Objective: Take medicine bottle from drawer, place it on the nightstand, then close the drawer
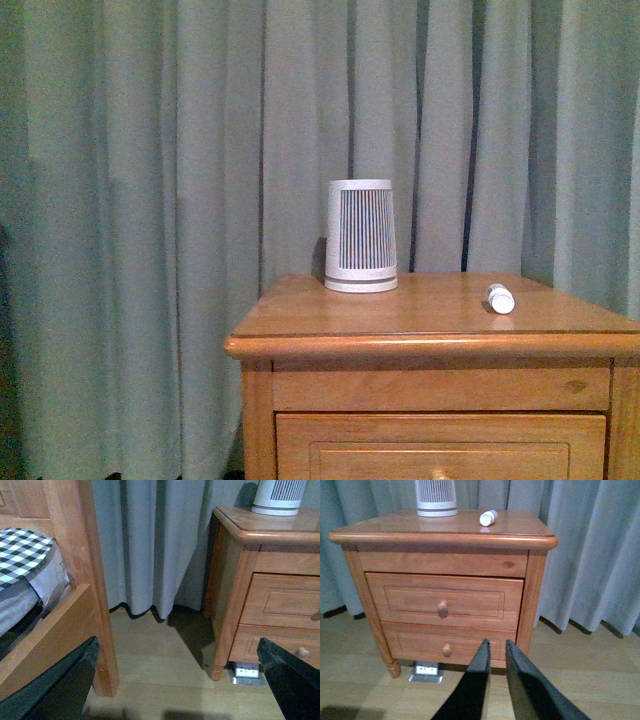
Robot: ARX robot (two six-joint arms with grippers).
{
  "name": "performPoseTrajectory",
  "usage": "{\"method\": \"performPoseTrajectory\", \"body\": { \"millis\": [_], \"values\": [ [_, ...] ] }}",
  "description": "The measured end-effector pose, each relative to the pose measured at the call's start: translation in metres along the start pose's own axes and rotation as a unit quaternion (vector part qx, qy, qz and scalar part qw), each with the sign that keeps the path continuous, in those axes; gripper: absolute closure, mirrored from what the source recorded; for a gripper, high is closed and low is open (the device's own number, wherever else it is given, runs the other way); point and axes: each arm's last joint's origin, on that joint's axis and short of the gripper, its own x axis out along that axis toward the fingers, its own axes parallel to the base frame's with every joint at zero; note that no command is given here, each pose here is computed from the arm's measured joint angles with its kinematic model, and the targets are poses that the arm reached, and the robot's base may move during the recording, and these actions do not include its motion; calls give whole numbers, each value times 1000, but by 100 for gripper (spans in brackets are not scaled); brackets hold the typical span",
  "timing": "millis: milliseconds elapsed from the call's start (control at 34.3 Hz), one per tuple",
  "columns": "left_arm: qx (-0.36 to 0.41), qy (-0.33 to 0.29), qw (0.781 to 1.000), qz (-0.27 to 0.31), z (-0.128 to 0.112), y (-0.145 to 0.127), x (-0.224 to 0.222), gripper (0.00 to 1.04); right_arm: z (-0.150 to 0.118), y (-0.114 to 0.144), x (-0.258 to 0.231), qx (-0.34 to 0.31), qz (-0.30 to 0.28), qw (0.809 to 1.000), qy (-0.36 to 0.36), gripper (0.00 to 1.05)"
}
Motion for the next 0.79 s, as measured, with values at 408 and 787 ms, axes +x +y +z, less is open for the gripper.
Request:
{"method": "performPoseTrajectory", "body": {
  "millis": [408, 787],
  "values": [
    [0, 0, 1000, 0, 0, 0, 0, 7, 0, 0, 0, 0, 0, 1000, 0, 5],
    [0, 0, 1000, 0, 0, 0, 0, 7, 0, 0, 0, 0, 0, 1000, 0, 7]
  ]
}}
